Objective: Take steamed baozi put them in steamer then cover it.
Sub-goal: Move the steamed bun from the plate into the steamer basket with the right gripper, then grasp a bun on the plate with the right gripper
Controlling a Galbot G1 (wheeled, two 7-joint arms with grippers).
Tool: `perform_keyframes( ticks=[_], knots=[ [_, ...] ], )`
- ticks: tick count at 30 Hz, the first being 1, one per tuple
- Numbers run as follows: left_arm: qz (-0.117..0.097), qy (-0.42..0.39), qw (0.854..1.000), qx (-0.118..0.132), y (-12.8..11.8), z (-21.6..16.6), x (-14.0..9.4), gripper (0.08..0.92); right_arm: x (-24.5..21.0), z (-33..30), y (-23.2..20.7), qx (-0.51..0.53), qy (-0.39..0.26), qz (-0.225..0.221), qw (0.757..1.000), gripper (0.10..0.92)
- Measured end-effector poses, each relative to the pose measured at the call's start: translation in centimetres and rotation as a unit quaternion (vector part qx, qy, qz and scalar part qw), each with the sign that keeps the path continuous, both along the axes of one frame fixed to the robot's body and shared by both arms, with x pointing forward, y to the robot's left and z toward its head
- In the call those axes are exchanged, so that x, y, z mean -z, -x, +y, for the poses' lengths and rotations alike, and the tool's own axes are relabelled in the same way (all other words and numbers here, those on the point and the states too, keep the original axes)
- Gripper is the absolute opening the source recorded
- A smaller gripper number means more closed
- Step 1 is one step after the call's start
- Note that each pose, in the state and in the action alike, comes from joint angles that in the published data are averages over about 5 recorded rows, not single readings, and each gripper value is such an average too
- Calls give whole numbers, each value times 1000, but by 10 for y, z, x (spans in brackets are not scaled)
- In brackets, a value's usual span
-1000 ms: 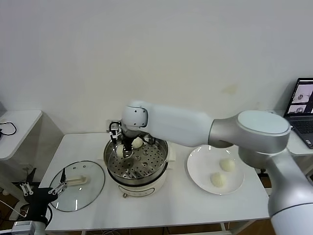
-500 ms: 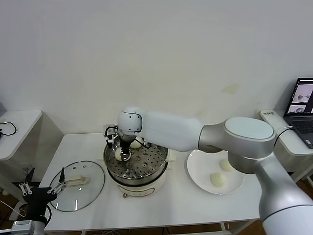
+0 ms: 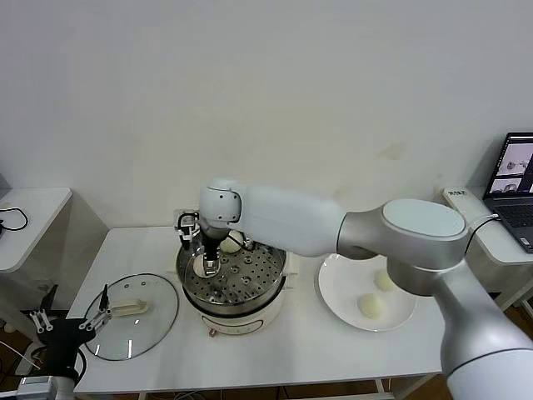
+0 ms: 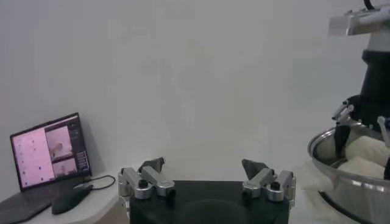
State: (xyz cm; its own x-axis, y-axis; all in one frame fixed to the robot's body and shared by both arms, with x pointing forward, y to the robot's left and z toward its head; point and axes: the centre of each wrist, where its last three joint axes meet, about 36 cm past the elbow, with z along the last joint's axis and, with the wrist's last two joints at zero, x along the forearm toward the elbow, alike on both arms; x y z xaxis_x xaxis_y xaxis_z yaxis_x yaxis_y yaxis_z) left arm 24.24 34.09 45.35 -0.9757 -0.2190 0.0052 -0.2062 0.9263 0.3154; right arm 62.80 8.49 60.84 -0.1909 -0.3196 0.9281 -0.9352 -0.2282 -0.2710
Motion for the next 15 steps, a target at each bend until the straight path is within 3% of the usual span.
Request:
perform_keyframes(
  ticks=[8, 15],
  knots=[
    [-1, -4, 1000, 4, 1, 0, -4, 823, -45, -49, -3, -19, 17, -12, 1000, 823],
    [2, -3, 1000, 9, 0, -1, -4, 823, -72, -128, 3, -24, 39, -21, 999, 823]
  ],
)
